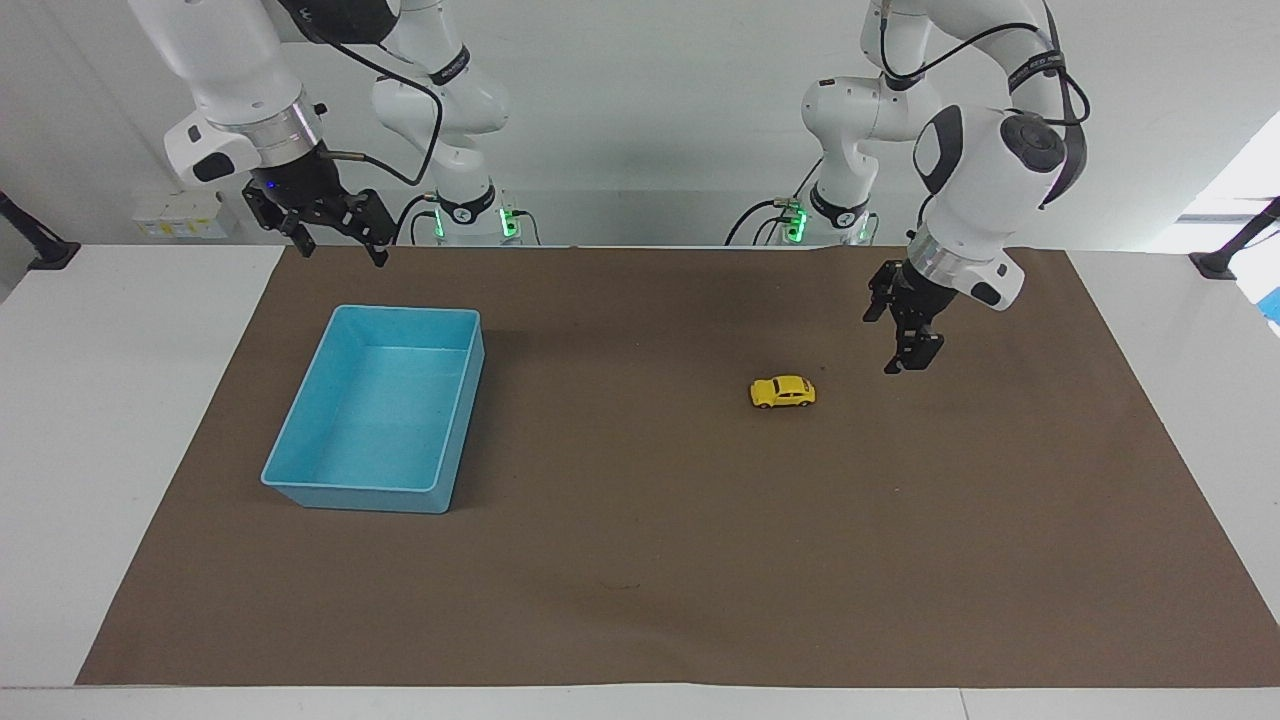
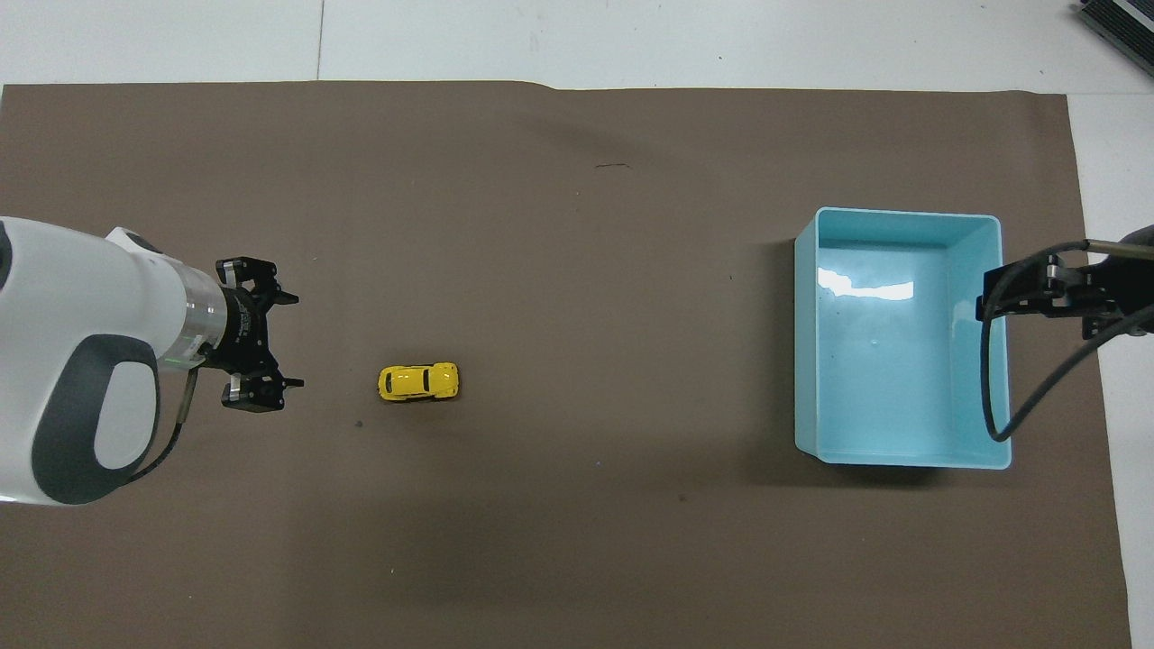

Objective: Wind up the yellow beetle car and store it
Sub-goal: 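Reach the left gripper toward the yellow toy car, then lower the left gripper onto the yellow car and grip it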

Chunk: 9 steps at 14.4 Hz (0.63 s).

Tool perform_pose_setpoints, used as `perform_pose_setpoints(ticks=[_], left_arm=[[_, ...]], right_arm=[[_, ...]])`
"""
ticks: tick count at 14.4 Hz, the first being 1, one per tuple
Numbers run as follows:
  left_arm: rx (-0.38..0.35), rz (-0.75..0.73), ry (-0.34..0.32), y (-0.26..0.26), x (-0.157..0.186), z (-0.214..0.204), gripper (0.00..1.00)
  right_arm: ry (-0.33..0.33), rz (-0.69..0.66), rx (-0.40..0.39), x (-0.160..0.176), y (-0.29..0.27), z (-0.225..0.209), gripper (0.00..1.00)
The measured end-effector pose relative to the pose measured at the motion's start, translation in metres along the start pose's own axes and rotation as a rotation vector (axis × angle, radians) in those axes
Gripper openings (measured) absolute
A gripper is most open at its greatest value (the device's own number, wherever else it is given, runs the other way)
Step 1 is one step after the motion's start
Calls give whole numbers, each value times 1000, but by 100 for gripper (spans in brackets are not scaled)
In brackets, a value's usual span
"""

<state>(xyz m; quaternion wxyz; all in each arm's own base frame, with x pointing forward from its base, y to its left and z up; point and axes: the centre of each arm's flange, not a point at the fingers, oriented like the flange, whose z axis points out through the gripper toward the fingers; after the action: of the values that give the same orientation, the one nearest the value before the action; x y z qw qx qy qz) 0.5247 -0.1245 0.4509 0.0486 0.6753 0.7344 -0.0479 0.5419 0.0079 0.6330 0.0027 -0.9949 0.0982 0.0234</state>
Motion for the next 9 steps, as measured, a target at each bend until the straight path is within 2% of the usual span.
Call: perform_pose_setpoints(ticks=[2, 5, 9], left_arm=[[35, -27, 11, -5, -24, 35, 100], [0, -106, 4, -13, -70, 87, 100], [-7, -116, 7, -29, -77, 120, 100]], right_arm=[[0, 0, 0, 0, 0, 0, 100], [0, 0, 0, 0, 0, 0, 100], [0, 0, 0, 0, 0, 0, 100]])
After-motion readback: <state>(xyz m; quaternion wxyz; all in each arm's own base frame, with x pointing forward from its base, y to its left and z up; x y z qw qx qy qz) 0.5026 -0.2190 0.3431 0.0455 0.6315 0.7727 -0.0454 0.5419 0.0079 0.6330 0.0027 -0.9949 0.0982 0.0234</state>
